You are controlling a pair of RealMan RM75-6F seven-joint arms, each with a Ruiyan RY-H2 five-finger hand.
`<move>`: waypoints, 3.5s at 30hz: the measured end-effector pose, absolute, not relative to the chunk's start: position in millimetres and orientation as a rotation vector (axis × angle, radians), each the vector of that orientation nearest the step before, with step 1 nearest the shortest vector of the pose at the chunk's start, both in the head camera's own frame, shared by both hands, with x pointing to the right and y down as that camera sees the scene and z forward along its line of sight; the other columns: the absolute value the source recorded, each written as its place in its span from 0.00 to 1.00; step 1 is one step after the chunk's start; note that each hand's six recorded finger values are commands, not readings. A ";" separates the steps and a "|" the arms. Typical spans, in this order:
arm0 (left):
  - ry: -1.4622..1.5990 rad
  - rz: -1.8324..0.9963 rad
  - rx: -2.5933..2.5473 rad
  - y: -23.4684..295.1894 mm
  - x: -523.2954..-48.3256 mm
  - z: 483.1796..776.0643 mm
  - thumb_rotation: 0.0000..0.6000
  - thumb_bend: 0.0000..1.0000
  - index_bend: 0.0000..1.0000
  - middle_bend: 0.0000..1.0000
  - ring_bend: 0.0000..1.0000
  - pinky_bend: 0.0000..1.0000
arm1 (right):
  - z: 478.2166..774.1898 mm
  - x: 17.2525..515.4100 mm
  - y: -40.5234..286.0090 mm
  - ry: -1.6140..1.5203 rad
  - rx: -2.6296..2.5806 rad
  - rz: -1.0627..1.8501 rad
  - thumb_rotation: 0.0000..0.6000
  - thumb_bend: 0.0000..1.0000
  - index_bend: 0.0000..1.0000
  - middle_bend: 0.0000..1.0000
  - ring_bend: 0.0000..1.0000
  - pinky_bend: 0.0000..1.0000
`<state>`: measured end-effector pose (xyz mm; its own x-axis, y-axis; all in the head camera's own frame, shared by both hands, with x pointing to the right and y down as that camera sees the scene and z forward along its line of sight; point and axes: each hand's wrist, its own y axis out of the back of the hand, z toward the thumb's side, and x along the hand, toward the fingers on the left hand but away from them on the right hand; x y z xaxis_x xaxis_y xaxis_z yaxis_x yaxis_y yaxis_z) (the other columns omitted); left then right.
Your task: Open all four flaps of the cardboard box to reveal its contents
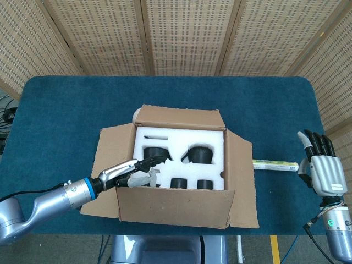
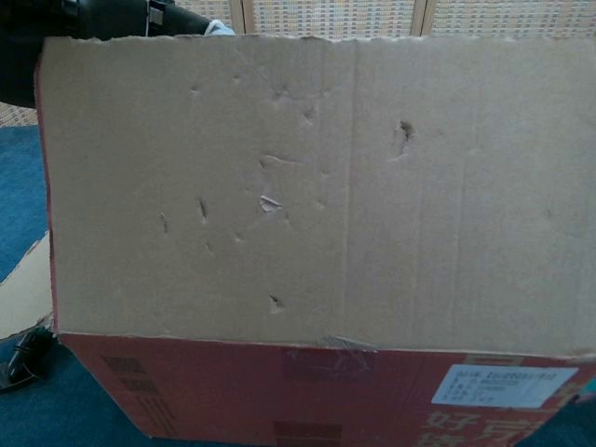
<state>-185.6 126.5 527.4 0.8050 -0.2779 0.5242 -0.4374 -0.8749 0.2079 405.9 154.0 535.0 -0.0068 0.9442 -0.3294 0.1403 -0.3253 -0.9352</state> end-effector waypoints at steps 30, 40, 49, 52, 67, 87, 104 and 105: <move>0.131 0.567 2.512 187.7 -228.3 506.8 0.23 0.10 0.48 0.00 0.00 0.00 | 533.8 402.8 154.4 -1.157 -1.548 1.404 1.00 0.88 0.07 0.05 0.00 0.00; 0.195 0.592 2.525 194.7 -229.8 503.8 0.23 0.10 0.47 0.00 0.00 0.00 | 532.2 404.2 155.9 -1.168 -1.548 1.401 1.00 0.88 0.07 0.05 0.00 0.00; 0.099 0.588 2.610 183.1 -230.1 502.2 0.22 0.10 0.47 0.00 0.00 0.00 | 530.6 404.6 156.6 -1.165 -1.548 1.399 1.00 0.89 0.07 0.05 0.00 0.00; 0.035 0.612 2.685 175.1 -232.5 503.6 0.21 0.11 0.47 0.00 0.00 0.00 | 531.7 404.9 156.9 -1.162 -1.551 1.403 1.00 0.89 0.07 0.05 0.00 0.00; -0.439 1.097 3.081 129.5 -276.0 528.3 0.34 0.21 0.42 0.00 0.00 0.00 | 538.3 408.8 156.3 -1.141 -1.546 1.430 1.00 0.88 0.07 0.05 0.00 0.00; -1.192 1.999 3.035 127.9 -370.6 545.9 0.54 0.21 0.36 0.00 0.00 0.00 | 551.9 411.3 159.0 -1.106 -1.549 1.456 1.00 0.88 0.06 0.05 0.00 0.00; -1.648 2.248 2.763 166.9 -423.0 539.9 0.54 0.21 0.33 0.00 0.00 0.00 | 554.2 409.1 168.0 -1.042 -1.510 1.478 1.00 0.88 0.06 0.05 0.00 0.00; -1.660 2.254 2.751 169.2 -425.0 538.9 0.54 0.21 0.33 0.00 0.00 0.00 | 554.2 408.5 168.8 -1.043 -1.510 1.478 1.00 0.88 0.06 0.05 0.00 0.00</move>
<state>-425.0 169.2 538.9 0.1307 -0.9117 0.3896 -0.1017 -0.4032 -0.9094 408.5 168.8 554.2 -0.0060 0.9277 -0.3732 0.0405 -0.3727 -0.9271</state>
